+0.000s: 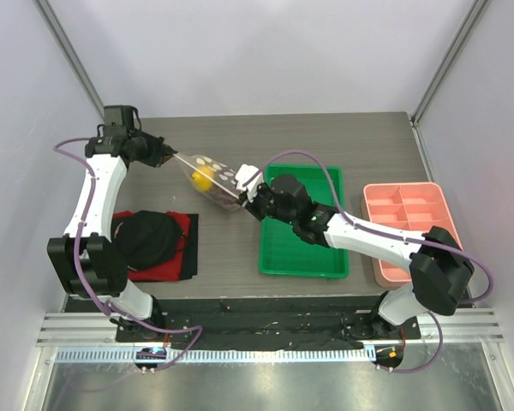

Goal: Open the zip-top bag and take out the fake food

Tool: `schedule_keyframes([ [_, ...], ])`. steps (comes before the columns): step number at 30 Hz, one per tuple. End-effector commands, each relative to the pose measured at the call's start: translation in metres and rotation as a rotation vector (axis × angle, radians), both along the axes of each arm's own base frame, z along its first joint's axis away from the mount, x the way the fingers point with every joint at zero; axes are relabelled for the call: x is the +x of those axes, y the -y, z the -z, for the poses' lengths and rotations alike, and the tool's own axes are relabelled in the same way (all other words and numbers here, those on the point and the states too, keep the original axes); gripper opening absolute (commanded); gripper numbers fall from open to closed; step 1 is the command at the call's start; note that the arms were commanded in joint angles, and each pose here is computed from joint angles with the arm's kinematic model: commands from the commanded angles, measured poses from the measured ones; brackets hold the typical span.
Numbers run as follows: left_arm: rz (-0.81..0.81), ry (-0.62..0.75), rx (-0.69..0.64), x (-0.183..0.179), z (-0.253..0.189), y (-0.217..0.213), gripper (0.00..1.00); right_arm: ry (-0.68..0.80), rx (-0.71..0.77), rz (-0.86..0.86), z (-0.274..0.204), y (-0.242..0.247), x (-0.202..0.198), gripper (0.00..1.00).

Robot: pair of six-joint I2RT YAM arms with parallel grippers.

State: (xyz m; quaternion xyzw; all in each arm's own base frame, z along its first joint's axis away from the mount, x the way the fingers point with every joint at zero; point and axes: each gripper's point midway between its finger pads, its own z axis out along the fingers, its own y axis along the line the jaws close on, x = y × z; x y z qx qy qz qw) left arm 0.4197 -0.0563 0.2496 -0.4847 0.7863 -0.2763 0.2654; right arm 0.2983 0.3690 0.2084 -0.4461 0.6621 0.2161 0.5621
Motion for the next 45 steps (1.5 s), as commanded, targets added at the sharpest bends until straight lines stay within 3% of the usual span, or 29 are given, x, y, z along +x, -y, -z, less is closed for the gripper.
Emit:
schedule_keyframes([
  [1, -0.026, 0.159, 0.040, 0.028, -0.033, -0.018, 0.00, -0.059, 0.000, 0.043, 0.002, 0.019, -0.011, 0.02],
  [2, -0.022, 0.167, 0.042, 0.028, -0.035, -0.017, 0.00, -0.071, 0.003, 0.035, 0.003, 0.020, -0.014, 0.04],
  [3, -0.011, 0.175, 0.044, 0.028, -0.036, -0.015, 0.00, -0.081, 0.006, 0.024, 0.003, 0.019, -0.016, 0.12],
  [5, 0.022, 0.193, 0.068, 0.028, -0.039, -0.012, 0.00, -0.121, 0.007, -0.015, 0.002, 0.016, -0.025, 0.21],
  [6, 0.045, 0.206, 0.077, 0.027, -0.042, -0.008, 0.00, -0.149, 0.045, -0.012, -0.012, 0.011, -0.026, 0.35],
  [7, 0.064, 0.220, 0.085, 0.026, -0.044, -0.005, 0.00, -0.173, 0.057, -0.013, -0.017, 0.009, -0.028, 0.41],
  [13, 0.267, 0.346, 0.222, 0.009, -0.054, 0.032, 0.00, -0.256, 0.123, 0.014, -0.068, -0.001, -0.027, 0.65],
  [19, 0.269, 0.370, 0.177, -0.001, -0.050, 0.042, 0.00, -0.311, 0.132, 0.100, -0.056, -0.031, 0.008, 0.65],
  [23, 0.251, 0.374, 0.166, -0.002, -0.054, 0.042, 0.00, -0.347, 0.150, 0.121, -0.056, -0.054, 0.026, 0.58],
  [30, 0.251, 0.384, 0.161, -0.003, -0.059, 0.045, 0.00, -0.280, 0.085, 0.202, -0.049, -0.044, 0.044, 0.44],
  [35, 0.255, 0.371, 0.172, -0.003, -0.055, 0.044, 0.00, -0.293, 0.112, 0.111, -0.063, -0.048, 0.027, 0.46],
  [40, 0.258, 0.371, 0.173, -0.003, -0.056, 0.044, 0.00, -0.278, 0.122, 0.150, -0.069, -0.038, 0.028, 0.54],
  [45, 0.262, 0.368, 0.175, -0.003, -0.055, 0.044, 0.00, -0.256, 0.113, 0.160, -0.073, -0.036, 0.032, 0.54],
])
